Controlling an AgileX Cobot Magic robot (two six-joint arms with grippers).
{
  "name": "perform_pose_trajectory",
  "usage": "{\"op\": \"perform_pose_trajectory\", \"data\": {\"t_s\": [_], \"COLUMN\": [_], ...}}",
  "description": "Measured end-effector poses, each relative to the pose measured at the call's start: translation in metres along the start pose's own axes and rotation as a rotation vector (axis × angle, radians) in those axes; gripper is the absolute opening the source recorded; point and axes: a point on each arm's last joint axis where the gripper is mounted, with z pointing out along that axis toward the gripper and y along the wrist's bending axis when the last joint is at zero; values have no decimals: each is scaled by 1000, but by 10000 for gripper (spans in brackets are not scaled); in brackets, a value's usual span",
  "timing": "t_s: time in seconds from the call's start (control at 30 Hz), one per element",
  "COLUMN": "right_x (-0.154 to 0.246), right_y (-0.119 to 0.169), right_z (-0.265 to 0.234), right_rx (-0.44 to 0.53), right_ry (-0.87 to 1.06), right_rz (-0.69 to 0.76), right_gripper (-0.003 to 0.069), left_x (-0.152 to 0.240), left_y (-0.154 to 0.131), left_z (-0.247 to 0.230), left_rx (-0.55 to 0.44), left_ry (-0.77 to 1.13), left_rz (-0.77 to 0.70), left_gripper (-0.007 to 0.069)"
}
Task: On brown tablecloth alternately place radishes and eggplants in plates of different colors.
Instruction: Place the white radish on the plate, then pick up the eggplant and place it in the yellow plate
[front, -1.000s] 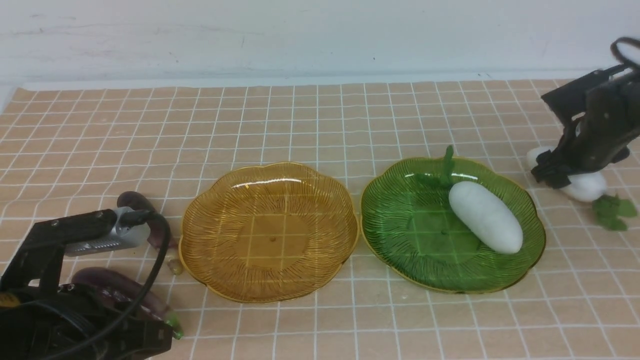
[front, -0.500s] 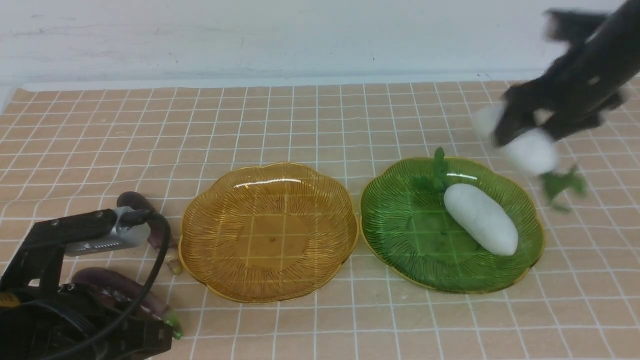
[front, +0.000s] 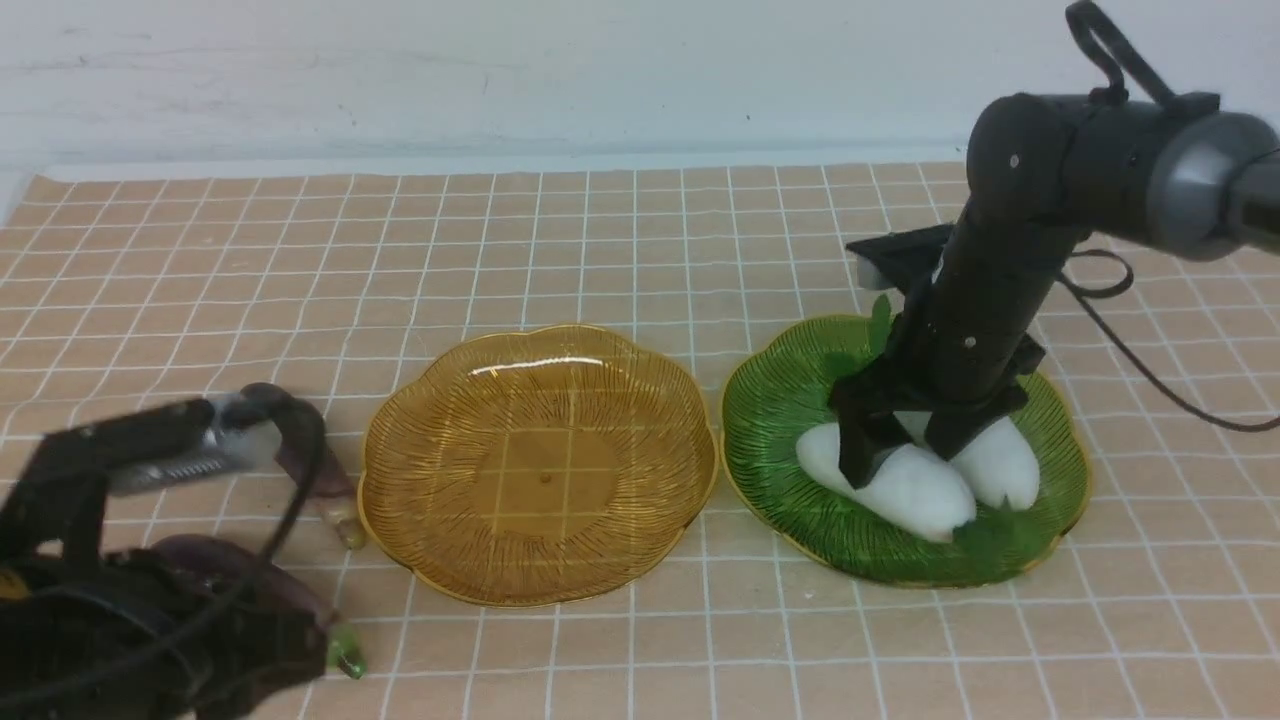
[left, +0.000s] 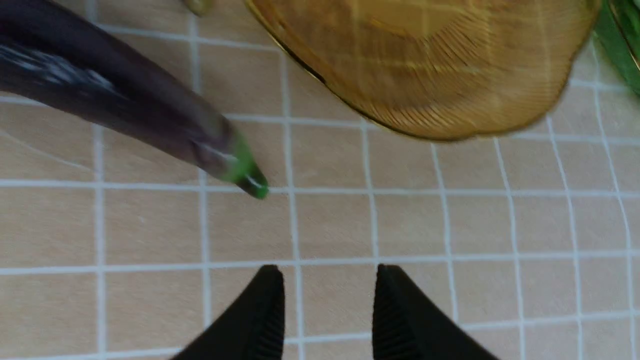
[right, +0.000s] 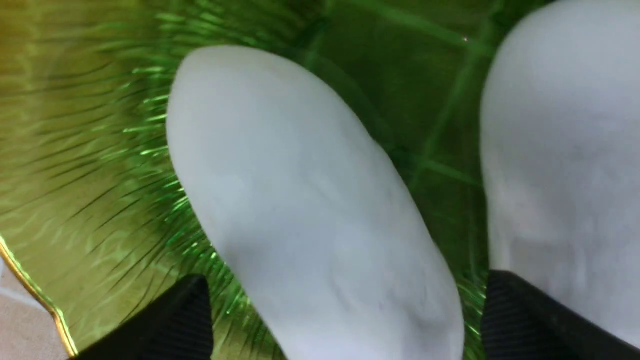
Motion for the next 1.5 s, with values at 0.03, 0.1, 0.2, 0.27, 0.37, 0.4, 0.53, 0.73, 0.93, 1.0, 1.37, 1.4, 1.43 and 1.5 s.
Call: {"op": "perform_pose_trajectory", "data": {"t_s": [0.03,0.1,0.2,0.27,0.37,0.4,0.53,0.73,0.93,1.0,1.37,1.4,1.43,1.5], "right_x": [1,3,8,19,46,62,119,169,172,172,170,170,170,170], "right_y": [0,2,8,15,25,28,34,35,33,33,32,32,32,32], "right_z": [-6,-22,-54,-81,-125,-142,-182,-196,-191,-191,-189,-189,-189,-189], "right_rx": [4,5,-20,-61,-110,-117,-117,-90,-79,-77,-68,-64,-62,-61], "right_ry": [-12,-53,-130,-190,-285,-322,-409,-453,-436,-435,-428,-427,-427,-427], "right_rz": [5,16,50,59,35,18,-17,-37,-37,-37,-38,-38,-39,-39], "right_gripper": [685,689,689,686,671,662,629,595,590,590,590,590,590,590], "left_x": [-5,-13,-22,-29,-49,-61,-95,-127,-138,-140,-142,-142,-140,-148], "left_y": [4,13,25,32,41,43,50,71,80,81,82,81,78,67], "left_z": [-3,-9,-9,0,26,39,74,135,170,178,186,182,174,154], "left_rx": [-31,-84,-135,-153,-171,-173,-158,-181,-149,-129,-104,-96,-76,-34], "left_ry": [-25,-62,-82,-78,-27,-6,28,60,50,28,13,37,87,106], "left_rz": [-20,-50,-105,-134,-169,-185,-252,-294,-404,-453,-389,-357,-316,-257], "left_gripper": [238,242,266,300,368,394,438,442,442,442,223,221,221,221]}}
